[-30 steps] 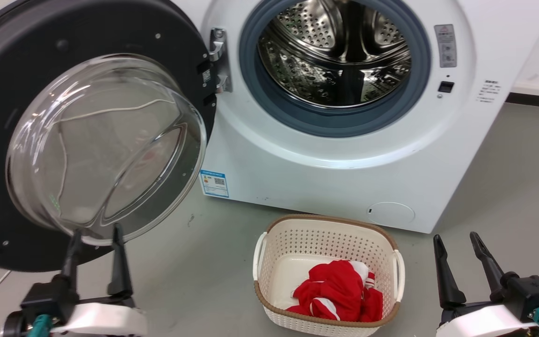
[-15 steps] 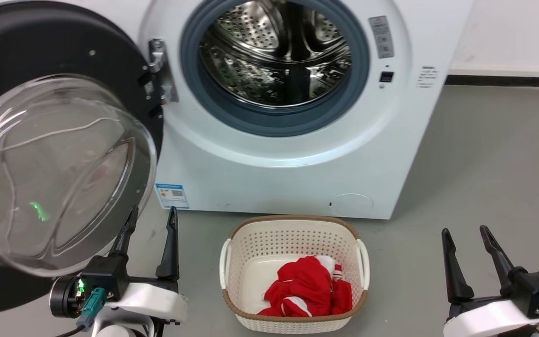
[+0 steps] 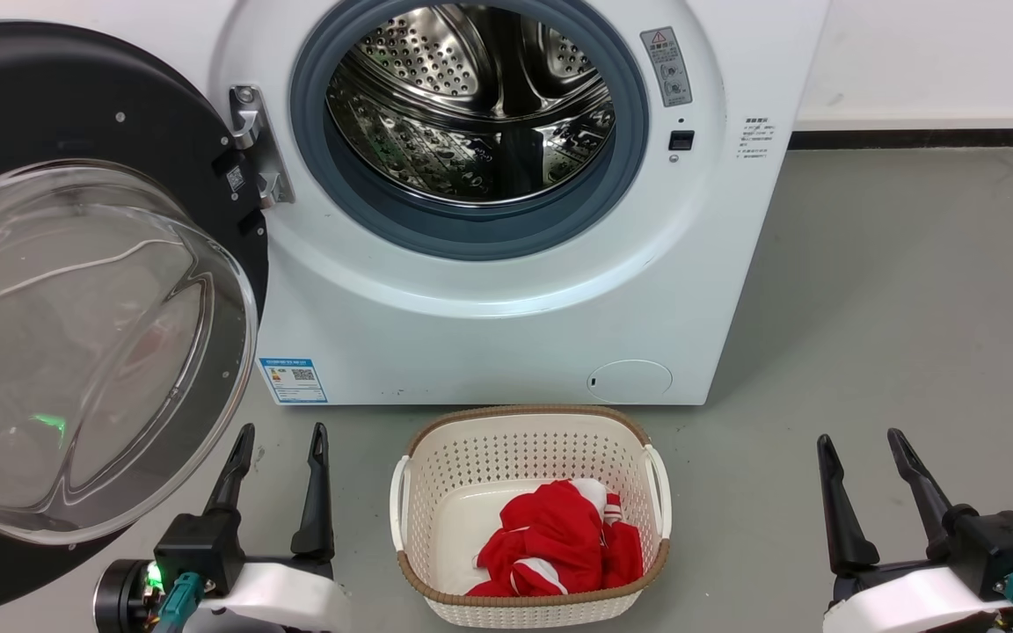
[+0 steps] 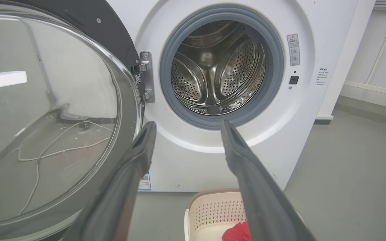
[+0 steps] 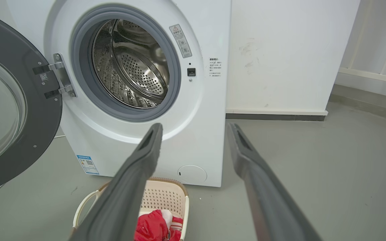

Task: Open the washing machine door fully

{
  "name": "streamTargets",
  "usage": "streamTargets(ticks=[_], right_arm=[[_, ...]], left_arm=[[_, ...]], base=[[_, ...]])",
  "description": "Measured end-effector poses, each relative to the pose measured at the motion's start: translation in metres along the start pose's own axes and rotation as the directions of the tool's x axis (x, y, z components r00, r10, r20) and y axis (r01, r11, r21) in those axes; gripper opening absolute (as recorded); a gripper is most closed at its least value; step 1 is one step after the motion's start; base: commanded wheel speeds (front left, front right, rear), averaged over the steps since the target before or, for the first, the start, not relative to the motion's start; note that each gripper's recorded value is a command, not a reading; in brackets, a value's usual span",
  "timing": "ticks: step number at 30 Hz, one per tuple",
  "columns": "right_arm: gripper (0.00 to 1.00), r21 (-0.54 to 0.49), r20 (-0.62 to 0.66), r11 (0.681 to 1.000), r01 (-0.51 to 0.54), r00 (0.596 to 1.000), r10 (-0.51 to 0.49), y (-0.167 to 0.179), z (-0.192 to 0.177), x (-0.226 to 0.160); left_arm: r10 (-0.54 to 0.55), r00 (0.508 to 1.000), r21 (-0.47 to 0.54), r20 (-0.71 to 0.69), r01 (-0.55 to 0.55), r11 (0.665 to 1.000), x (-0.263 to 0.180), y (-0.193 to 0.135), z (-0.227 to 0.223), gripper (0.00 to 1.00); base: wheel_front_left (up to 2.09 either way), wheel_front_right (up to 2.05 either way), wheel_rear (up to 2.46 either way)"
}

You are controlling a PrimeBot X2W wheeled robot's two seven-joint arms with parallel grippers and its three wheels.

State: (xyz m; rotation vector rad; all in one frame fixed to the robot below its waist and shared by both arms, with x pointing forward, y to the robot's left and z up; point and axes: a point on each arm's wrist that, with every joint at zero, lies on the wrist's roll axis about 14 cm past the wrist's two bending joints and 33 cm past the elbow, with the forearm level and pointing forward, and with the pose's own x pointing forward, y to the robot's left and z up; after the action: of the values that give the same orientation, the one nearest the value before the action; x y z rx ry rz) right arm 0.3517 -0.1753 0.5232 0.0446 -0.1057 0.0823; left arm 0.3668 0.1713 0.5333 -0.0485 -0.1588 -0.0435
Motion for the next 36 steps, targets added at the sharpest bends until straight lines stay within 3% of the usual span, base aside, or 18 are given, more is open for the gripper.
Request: streamTargets(ticks=[17,18,22,23,29,36], right_arm=[[1.0,0.009,-0.001,1.0,-0.006,1.0,0.006,0.002,-0.001,0.002],[0.0,0.009,-0.002,1.0,-0.005,1.0,0.005,0.002,-0.002,0.002],[0.0,0.027,-0.05,1.0,0.0,0.999,0.001,0.002,-0.017,-0.005],[0.0,0.09,-0.059,0.996,0.017,0.998,-0.012,0.0,-0.019,-0.005],[0.0,0.209,-0.074,0.976,0.051,0.997,-0.036,-0.005,-0.022,-0.004],[0.0,0.366,-0.092,0.926,0.092,0.994,-0.062,-0.01,-0.025,-0.001]], left_arm=[[0.016,1.0,-0.002,-0.004,-0.016,1.0,-0.006,0.002,-0.001,1.0],[0.012,1.0,-0.004,-0.003,-0.012,1.0,-0.006,0.002,-0.001,0.0],[0.022,0.998,-0.023,-0.067,-0.024,0.999,-0.013,0.003,-0.018,0.0],[0.041,0.995,-0.079,-0.093,-0.048,0.996,-0.014,0.007,-0.023,0.0],[0.064,0.99,-0.192,-0.122,-0.087,0.978,-0.013,0.012,-0.028,0.0],[0.087,0.983,-0.344,-0.16,-0.138,0.929,-0.012,0.018,-0.033,0.0]], base=[[0.0,0.0,0.0],[0.0,0.0,0.0],[0.0,0.0,0.0],[0.0,0.0,0.0],[0.0,0.0,0.0],[0.0,0.0,0.0]])
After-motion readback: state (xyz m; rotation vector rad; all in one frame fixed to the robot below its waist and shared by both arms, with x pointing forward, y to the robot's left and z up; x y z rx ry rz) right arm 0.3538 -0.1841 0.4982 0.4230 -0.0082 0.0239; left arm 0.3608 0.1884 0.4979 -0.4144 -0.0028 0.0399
